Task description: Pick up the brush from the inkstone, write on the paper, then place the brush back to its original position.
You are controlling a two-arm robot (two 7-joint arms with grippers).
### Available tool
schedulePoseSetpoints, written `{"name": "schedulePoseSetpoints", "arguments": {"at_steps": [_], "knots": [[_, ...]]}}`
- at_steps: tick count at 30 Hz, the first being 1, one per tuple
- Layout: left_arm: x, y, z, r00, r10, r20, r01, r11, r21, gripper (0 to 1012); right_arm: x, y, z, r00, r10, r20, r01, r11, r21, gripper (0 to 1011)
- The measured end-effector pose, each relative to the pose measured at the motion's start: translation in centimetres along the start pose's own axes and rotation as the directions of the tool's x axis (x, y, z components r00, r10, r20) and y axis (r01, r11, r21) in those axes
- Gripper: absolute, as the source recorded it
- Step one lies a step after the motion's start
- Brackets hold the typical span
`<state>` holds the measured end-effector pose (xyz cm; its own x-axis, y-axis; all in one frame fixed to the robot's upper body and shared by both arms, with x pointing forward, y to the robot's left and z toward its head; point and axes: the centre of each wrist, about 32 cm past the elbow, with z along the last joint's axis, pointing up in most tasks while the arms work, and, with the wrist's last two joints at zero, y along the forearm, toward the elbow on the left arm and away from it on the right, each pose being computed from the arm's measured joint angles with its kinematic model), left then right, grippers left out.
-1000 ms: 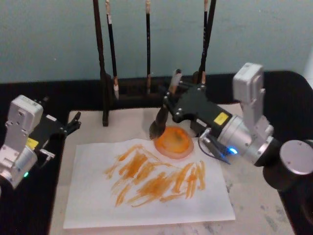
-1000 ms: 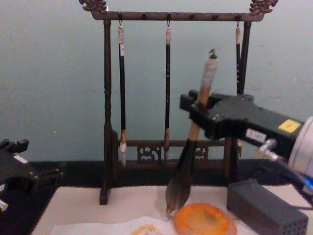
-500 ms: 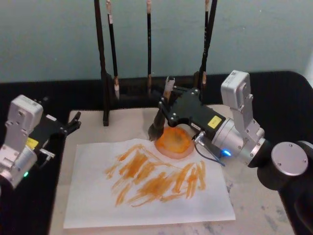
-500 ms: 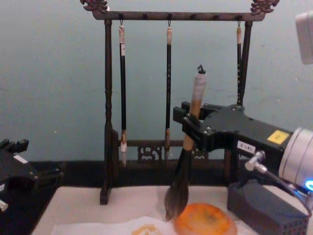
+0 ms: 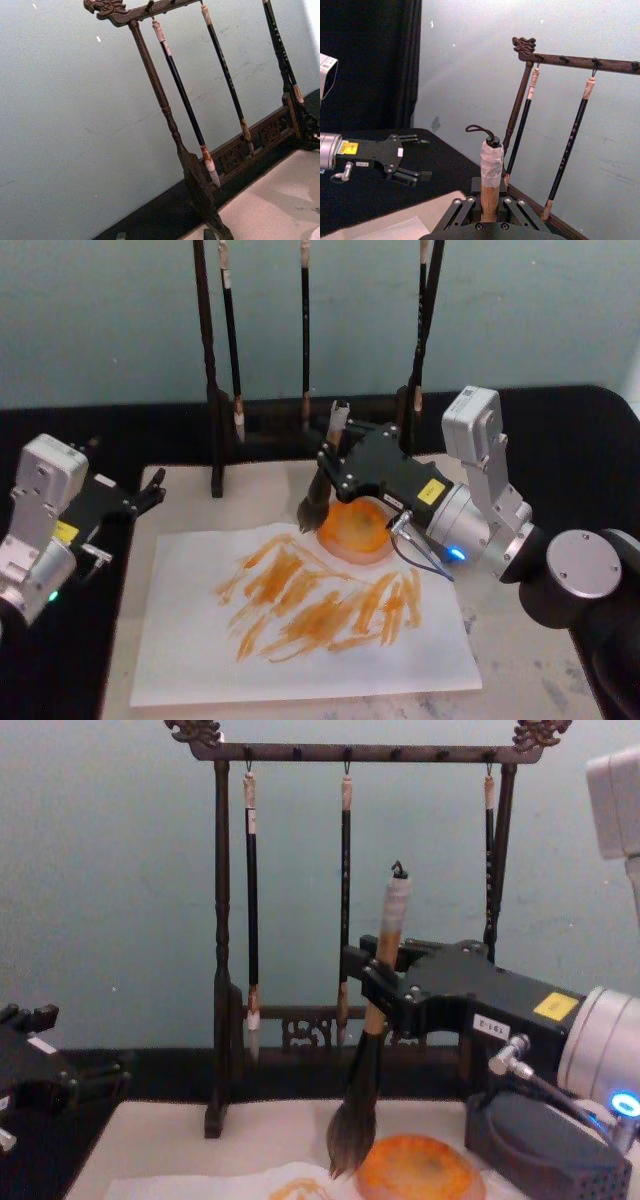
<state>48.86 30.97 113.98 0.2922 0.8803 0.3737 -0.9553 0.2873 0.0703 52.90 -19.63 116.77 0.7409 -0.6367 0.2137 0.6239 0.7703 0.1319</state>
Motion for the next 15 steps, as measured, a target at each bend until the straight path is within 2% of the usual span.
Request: {"name": "schedulePoseSetpoints", "arguments": {"at_steps": [15], "knots": [[0.0,0.0,0.0,1.0,0.0,0.0,0.0,1.0,0.0,1001,-0.39,-0.28,-0.18,1.0,0.013,-0.009,-0.013,1.0,-0.012,156]]}}
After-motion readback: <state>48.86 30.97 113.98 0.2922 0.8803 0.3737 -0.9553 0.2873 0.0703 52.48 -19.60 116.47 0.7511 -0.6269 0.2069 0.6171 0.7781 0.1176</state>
